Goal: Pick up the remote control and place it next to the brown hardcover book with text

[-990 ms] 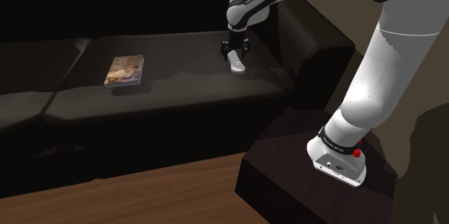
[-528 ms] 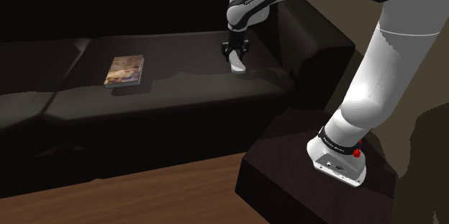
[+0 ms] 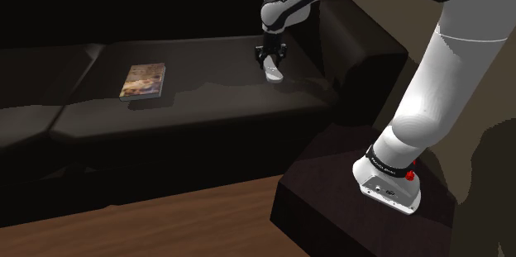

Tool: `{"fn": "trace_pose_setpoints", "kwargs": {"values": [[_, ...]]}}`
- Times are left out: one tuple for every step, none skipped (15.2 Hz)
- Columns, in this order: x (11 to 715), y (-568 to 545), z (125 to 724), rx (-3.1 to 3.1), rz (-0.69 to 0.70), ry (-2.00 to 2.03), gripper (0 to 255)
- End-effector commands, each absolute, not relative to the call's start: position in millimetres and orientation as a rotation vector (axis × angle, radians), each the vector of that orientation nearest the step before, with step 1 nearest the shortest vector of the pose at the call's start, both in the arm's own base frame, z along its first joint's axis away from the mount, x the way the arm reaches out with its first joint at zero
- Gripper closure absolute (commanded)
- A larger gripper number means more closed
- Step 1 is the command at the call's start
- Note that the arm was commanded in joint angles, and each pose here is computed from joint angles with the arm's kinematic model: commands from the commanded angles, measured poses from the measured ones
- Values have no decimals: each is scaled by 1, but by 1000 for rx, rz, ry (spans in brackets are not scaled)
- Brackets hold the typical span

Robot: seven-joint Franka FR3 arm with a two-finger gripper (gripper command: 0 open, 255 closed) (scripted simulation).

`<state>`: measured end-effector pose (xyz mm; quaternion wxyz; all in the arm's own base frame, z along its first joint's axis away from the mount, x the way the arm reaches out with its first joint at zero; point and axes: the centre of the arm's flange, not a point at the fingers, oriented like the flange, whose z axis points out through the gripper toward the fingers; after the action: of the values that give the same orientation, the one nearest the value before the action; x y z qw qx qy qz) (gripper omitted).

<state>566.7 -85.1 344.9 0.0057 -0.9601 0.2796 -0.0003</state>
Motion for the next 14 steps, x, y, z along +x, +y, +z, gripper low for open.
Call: {"fn": "trace_pose_setpoints", "kwargs": {"values": [[568, -86, 355, -3005, -1, 875, 255], [568, -86, 360, -3005, -1, 875, 255], [568, -86, 365, -3005, -1, 875, 255], [568, -86, 371, -3005, -1, 875, 255], [568, -86, 376, -3005, -1, 875, 255], [568, -86, 381, -3005, -1, 875, 255], [568, -86, 386, -3005, -1, 875, 255], [568, -86, 392, -3005, -1, 875, 255], [568, -86, 397, -3005, -1, 875, 255], [568, -86, 402, -3005, -1, 875, 255], [568, -86, 408, -3005, -1, 875, 255], [568, -86, 413, -3005, -1, 875, 255], [568, -86, 418, -3005, -1, 875, 255], [568, -86, 423, -3005, -1, 875, 255]]}}
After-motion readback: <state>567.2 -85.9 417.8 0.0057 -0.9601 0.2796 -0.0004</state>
